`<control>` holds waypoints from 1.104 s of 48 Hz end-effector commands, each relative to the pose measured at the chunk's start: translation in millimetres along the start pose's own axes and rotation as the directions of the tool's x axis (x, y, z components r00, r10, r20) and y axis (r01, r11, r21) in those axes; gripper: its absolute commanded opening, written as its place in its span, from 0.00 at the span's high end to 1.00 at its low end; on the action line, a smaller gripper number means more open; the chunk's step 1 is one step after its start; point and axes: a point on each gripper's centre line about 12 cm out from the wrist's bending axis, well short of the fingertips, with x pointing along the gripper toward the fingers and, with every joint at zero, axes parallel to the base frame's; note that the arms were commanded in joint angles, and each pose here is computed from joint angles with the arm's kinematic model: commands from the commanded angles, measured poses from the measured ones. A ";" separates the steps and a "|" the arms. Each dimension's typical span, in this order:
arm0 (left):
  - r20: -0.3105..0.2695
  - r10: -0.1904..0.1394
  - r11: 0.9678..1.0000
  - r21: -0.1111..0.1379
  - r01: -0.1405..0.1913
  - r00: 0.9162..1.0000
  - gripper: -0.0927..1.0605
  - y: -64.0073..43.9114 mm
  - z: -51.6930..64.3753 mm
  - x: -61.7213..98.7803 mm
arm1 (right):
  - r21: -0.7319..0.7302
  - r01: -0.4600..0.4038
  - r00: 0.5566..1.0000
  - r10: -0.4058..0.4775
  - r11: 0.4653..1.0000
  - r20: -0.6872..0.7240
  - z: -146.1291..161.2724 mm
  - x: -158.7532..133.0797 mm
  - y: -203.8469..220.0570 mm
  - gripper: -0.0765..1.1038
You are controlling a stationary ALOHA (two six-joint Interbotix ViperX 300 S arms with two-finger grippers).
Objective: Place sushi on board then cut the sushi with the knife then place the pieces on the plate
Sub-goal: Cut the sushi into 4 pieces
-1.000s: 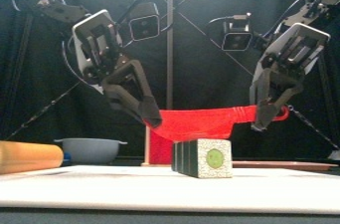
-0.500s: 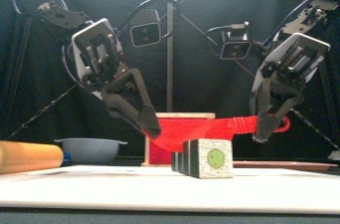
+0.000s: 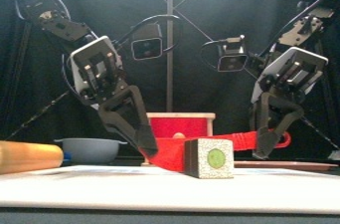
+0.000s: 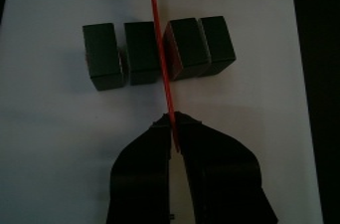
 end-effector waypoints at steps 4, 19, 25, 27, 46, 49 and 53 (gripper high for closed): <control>0.003 -0.025 1.000 0.000 0.025 1.000 0.52 -12.7 5.7 -2.7 | 0.024 -0.006 1.000 0.005 1.000 0.029 6.4 -4.7 1.1 0.81; 0.052 -0.040 0.999 0.007 0.039 0.998 0.52 -17.5 22.6 -9.9 | 0.009 -0.017 0.997 0.017 1.000 0.070 13.8 -15.6 5.4 0.81; 0.067 -0.041 0.999 0.014 0.040 0.997 0.52 -17.0 27.4 -13.8 | 0.007 -0.018 0.996 0.017 1.000 0.093 18.4 -21.6 4.6 0.81; 0.070 -0.041 0.999 0.018 0.040 0.997 0.52 -16.6 28.4 -14.7 | 0.003 -0.018 0.995 0.017 1.000 0.098 18.8 -23.2 4.7 0.81; 0.141 -0.049 0.996 0.082 0.038 0.989 0.52 -13.9 51.3 -36.6 | -0.028 -0.011 0.986 0.016 1.000 0.167 33.2 -44.8 2.1 0.81; 0.148 -0.051 0.995 0.091 0.037 0.988 0.52 -13.7 54.6 -41.7 | -0.028 -0.011 0.983 0.016 1.000 0.181 35.2 -50.8 1.2 0.81; 0.161 -0.055 0.995 0.093 0.040 0.985 0.52 -14.6 58.1 -46.5 | -0.028 -0.015 0.981 0.020 0.999 0.195 36.5 -57.0 1.8 0.81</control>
